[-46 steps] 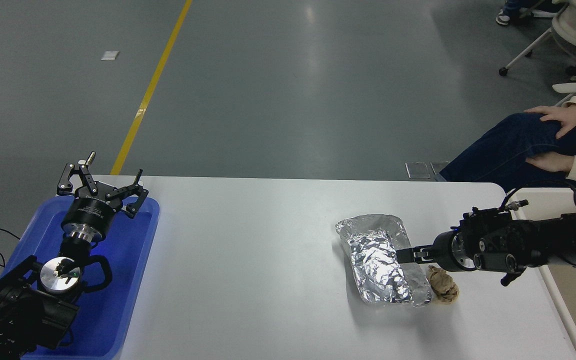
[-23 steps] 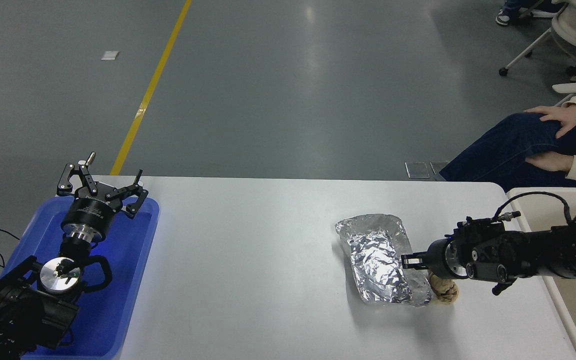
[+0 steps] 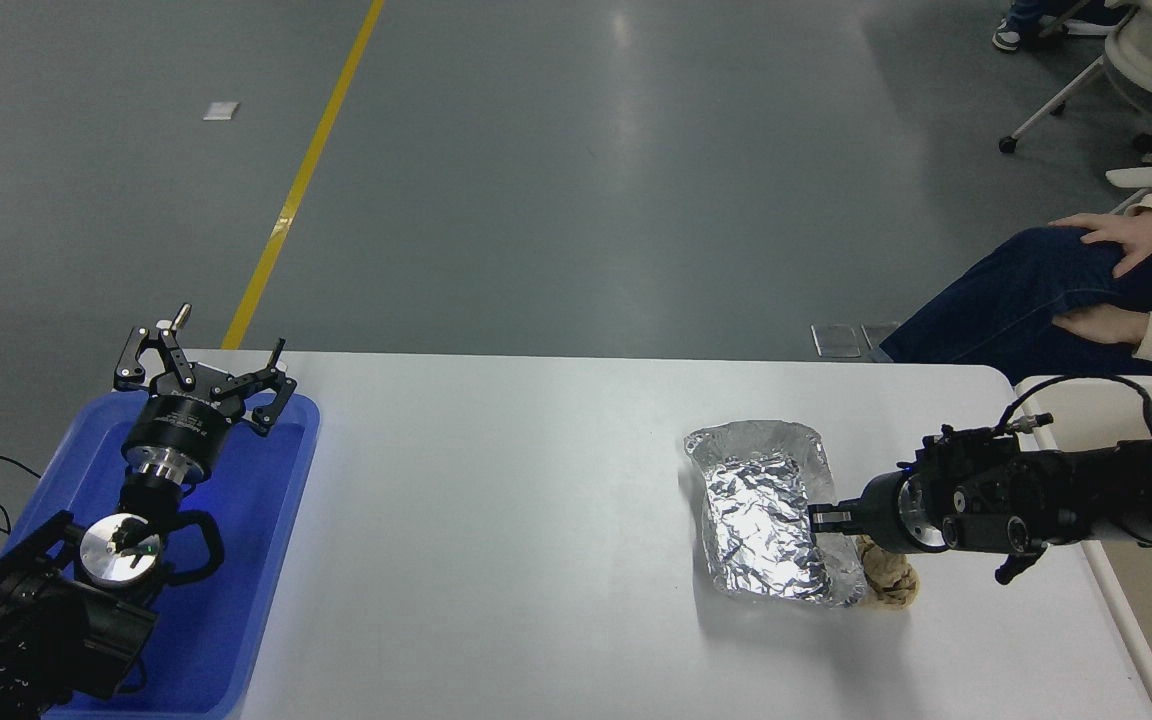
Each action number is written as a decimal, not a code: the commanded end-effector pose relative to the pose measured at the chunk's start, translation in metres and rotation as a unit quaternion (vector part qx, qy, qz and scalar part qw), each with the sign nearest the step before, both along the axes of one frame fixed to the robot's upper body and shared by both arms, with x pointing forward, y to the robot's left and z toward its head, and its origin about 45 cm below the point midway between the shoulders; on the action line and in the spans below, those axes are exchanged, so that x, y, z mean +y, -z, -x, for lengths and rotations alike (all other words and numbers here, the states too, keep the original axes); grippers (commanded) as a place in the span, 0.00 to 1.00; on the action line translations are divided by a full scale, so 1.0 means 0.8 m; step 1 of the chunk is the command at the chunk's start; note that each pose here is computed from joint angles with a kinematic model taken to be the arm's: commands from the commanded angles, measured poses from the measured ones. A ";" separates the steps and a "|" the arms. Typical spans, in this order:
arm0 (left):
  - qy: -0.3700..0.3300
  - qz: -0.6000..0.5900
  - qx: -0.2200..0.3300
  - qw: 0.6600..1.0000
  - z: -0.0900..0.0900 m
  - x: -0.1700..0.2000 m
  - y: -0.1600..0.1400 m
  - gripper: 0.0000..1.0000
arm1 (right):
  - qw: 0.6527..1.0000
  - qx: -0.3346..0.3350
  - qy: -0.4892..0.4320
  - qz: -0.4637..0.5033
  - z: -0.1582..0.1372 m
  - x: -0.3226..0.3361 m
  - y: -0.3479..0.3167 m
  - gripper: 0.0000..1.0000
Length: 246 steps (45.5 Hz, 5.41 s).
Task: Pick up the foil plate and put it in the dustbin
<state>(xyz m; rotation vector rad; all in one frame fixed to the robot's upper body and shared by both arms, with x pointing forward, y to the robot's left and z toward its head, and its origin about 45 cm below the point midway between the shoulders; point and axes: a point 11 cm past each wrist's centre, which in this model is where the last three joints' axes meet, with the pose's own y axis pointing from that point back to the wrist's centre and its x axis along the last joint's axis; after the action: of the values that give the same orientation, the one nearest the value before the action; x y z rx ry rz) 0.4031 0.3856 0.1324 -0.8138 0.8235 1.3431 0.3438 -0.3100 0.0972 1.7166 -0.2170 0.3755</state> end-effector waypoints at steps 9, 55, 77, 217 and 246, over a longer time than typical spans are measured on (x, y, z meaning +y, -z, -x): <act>0.000 0.000 0.000 1.000 0.000 0.000 0.000 1.00 | 0.996 0.090 -0.003 -0.005 0.033 0.003 -0.112 0.00; 0.000 0.000 0.000 1.000 0.000 0.000 0.000 1.00 | 0.997 0.071 -0.007 -0.016 0.010 0.030 -0.403 0.00; 0.000 0.000 0.000 1.000 0.000 0.000 0.000 1.00 | 0.998 0.021 0.044 -0.044 0.011 -0.021 -0.436 0.00; -0.001 0.000 0.000 1.000 0.000 0.000 0.000 1.00 | 0.826 -0.317 0.406 0.228 0.119 -0.447 -0.062 0.81; -0.001 0.001 -0.001 1.000 0.000 0.000 0.000 1.00 | 0.844 -0.268 0.440 0.148 0.124 -0.424 -0.075 0.96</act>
<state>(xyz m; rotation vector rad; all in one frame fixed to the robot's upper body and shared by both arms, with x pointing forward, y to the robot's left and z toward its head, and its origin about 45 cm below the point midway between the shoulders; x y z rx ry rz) 0.4032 0.3859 0.1325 -0.8158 0.8236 1.3442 0.2497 -0.6584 0.1433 0.9160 -1.2192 0.2545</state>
